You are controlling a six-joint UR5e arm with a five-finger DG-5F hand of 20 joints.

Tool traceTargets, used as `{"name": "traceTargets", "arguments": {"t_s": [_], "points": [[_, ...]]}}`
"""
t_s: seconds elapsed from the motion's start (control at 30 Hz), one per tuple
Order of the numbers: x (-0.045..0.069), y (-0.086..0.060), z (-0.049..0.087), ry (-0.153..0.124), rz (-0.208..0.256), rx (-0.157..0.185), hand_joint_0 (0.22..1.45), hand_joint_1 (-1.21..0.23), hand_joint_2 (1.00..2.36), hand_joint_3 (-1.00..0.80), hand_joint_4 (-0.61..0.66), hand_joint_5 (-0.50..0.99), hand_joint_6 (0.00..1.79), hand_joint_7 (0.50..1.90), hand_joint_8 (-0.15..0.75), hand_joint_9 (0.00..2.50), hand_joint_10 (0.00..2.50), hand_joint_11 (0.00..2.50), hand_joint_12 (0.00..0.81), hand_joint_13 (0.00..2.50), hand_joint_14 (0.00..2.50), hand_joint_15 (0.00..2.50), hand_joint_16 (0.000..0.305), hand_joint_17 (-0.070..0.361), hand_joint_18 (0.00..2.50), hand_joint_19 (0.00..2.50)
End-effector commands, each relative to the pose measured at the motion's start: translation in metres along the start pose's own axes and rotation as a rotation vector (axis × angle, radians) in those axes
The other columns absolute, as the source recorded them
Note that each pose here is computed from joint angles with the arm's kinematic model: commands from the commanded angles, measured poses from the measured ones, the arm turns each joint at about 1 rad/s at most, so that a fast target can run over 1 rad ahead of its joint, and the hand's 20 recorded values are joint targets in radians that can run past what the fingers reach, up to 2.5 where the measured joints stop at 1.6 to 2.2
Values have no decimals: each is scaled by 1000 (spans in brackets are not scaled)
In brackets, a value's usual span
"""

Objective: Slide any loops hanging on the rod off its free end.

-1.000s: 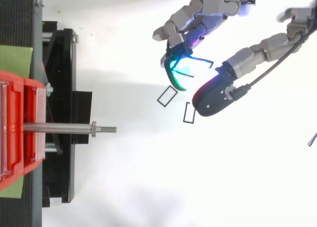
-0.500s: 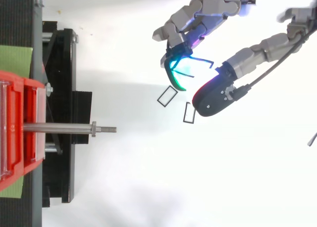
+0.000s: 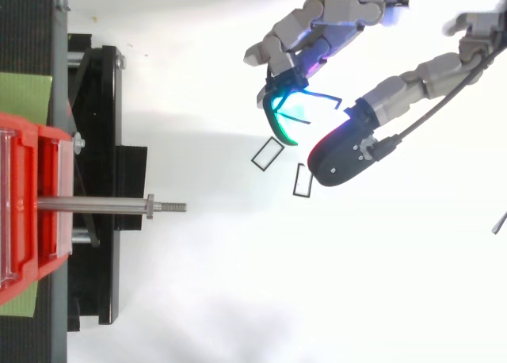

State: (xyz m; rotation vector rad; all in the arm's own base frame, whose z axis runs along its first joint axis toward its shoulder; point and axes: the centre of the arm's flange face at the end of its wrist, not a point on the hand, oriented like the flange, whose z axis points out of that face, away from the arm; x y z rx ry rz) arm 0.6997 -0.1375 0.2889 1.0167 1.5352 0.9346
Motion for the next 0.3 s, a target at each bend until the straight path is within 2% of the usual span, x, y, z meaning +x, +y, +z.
{"name": "traceTargets", "arguments": {"t_s": [0.0, 0.27], "points": [[0, 0, 0, 0, 0, 0, 642, -622, 1013, -329, 179, -240, 840, 1360, 278, 711, 0, 55, 262, 385, 0, 0, 42, 95, 200, 0], [0, 1, 0, 0, 0, -2, 645, -620, 1012, -341, 186, -241, 840, 1363, 295, 704, 3, 74, 261, 383, 0, 0, 42, 94, 201, 0]]}}
